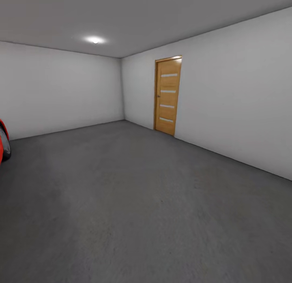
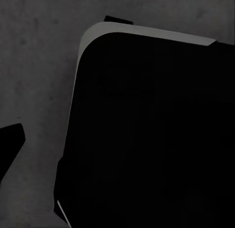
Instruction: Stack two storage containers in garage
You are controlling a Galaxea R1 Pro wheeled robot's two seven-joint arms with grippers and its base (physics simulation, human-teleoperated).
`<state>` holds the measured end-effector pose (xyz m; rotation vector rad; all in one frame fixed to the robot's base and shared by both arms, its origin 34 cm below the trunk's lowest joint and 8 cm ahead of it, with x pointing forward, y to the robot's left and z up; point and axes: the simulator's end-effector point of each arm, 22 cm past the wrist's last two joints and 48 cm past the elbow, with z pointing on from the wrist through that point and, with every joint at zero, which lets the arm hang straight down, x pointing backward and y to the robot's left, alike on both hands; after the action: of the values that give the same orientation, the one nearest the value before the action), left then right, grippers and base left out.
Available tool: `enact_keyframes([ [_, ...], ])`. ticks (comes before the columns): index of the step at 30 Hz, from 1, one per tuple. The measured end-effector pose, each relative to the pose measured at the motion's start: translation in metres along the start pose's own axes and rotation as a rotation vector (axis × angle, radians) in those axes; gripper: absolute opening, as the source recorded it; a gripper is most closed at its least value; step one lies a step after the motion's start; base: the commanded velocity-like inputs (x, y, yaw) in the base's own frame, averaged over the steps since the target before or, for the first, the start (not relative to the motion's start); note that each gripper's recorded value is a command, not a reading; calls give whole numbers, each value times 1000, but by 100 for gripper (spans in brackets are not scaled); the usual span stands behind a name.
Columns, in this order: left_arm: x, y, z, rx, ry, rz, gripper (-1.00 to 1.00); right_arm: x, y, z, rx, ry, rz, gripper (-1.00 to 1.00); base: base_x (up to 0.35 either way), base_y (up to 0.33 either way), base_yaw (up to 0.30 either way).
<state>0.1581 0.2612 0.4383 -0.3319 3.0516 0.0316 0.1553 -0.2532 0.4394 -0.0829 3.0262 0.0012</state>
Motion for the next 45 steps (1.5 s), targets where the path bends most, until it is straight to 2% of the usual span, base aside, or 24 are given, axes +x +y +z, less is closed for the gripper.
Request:
enact_keyframes([
  [11, 0, 1, 0, 0, 0, -2, 100, -1, 4, 0, -4, -2, 9, 100, 322, 0, 6],
  [20, 0, 1, 0, 0, -1, -1, 100, -1, 4, 0, -4, -3, 9, 100, 322, 0, 145],
  [45, 1, 0, 0, 1, 6, 2, 100, -1, 2, 0, -2, -3, 6, 100, 322, 0, 4],
])
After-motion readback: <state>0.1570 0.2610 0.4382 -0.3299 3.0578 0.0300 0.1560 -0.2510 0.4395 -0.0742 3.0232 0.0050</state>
